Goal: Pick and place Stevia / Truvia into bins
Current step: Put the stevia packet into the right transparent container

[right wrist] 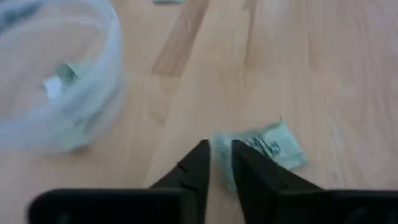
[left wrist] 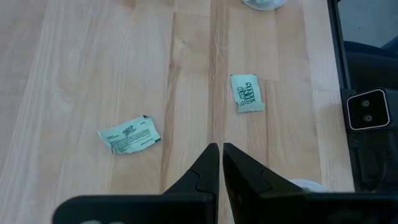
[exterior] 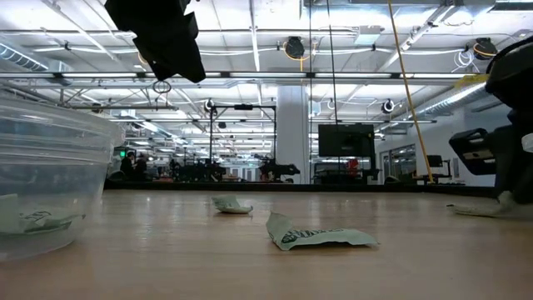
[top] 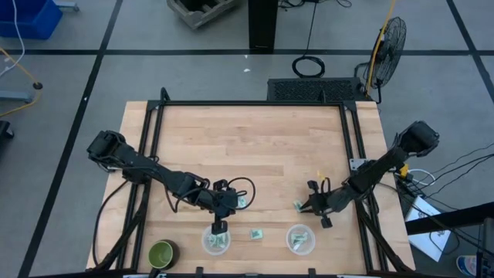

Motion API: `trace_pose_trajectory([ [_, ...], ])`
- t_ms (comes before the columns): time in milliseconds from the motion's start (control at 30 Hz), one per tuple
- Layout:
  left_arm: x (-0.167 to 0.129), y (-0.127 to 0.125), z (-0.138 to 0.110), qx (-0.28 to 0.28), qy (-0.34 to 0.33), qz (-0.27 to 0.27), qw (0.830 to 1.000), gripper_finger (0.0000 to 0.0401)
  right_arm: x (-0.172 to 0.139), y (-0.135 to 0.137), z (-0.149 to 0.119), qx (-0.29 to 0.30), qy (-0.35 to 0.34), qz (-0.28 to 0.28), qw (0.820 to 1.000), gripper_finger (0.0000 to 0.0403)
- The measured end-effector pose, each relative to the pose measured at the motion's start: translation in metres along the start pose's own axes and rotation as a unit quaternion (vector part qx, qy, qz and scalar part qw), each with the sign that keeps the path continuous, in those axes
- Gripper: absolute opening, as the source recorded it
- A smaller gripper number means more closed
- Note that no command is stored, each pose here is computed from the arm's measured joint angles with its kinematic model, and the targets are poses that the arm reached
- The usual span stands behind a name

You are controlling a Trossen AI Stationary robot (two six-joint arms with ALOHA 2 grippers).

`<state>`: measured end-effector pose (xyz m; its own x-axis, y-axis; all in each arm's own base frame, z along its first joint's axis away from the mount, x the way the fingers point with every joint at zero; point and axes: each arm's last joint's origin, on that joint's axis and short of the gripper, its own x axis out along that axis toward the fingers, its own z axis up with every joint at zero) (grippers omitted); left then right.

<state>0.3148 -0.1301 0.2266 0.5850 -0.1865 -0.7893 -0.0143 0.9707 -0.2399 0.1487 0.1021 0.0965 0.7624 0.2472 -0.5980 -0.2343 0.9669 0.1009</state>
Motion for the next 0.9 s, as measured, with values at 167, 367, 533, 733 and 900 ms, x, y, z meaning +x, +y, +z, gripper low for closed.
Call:
trace_pose_trajectory([
  [167, 0.0, 0.0, 0.0, 0.0, 0.0, 0.0, 1.0, 0.0026, -0.007, 0.002, 0.012, -0.008, -0.047, 0.011, 0.999, 0.0006],
  [367, 0.0, 0.0, 0.0, -0.004, 0.0, 0.0, 1.0, 0.0026, -0.021, 0.003, 0.027, -0.013, -0.107, 0.018, 0.994, 0.0006],
  [533, 0.0, -0.002, -0.001, 0.0, 0.0, -0.001, 1.0, 0.0026, -0.021, 0.0, 0.015, -0.006, -0.044, 0.016, 0.999, 0.0014],
  [733, 0.0, -0.001, -0.001, 0.001, 0.0, -0.001, 1.0, 0.0026, -0.017, -0.002, 0.008, 0.011, -0.011, 0.006, 1.0, 0.0082],
  [900, 0.0, -0.001, -0.001, 0.001, 0.0, -0.001, 1.0, 0.0026, -0.013, -0.002, 0.005, -0.005, 0.001, 0.003, 1.0, 0.0141],
])
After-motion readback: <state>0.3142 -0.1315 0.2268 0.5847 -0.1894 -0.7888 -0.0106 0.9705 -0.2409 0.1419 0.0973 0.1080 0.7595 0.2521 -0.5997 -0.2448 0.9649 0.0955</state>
